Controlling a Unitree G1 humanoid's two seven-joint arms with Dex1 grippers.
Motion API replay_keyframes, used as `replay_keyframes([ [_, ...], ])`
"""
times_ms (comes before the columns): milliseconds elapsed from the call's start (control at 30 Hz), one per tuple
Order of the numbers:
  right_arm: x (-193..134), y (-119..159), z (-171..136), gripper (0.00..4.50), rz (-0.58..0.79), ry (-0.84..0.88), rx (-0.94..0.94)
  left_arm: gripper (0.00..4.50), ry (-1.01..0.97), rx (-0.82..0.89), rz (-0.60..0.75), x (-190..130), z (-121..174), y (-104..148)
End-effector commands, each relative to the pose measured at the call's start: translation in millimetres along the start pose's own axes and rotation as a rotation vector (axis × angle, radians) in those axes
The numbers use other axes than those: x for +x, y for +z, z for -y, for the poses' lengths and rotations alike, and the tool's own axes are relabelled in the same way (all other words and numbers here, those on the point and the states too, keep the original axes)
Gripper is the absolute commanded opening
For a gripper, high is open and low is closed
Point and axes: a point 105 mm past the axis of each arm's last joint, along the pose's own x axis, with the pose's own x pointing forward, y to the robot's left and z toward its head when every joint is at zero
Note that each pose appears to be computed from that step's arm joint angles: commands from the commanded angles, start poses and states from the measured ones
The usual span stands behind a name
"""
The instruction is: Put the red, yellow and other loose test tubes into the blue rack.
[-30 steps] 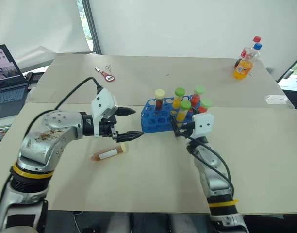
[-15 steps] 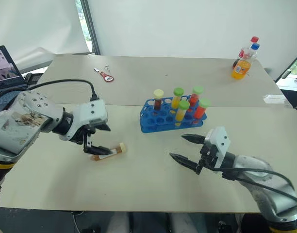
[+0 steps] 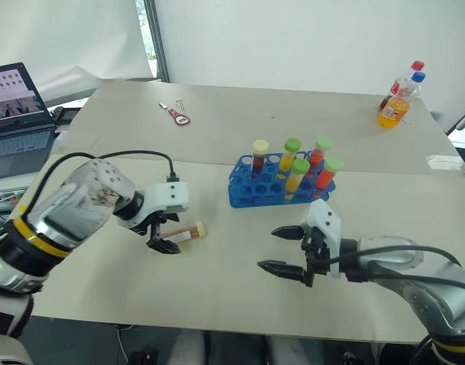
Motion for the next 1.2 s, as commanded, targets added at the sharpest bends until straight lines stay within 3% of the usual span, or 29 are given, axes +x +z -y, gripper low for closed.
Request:
replay_keyframes([
  [33,-6,16,-12,4.48,0.077,0.028,-0.075,4.5,0.068,0.045,-0.006,-2,-15,8],
  [300,-14,33,-19,4.48,0.135,0.046,-0.08,4.5,0.083,0.119,-0.015,17,-19,12],
  [400,-17,38,-15,4.5,0.137,0.03,-0.088,3.73,0.064,0.14,-0.029,23,-13,5],
  [600,-20,48,-10,4.5,0.15,0.01,-0.093,1.08,0.042,0.171,-0.068,30,-4,-9],
  [733,-21,53,-8,4.5,0.156,0.005,-0.096,0.89,0.042,0.185,-0.023,29,-2,-2],
  [1067,-42,56,-3,4.5,0.2,-0.071,-0.194,0.89,-0.039,0.154,0.589,-31,-10,85],
  [1200,-54,57,8,4.5,0.199,-0.135,-0.15,0.89,0.059,0.102,0.879,-40,-29,125],
])
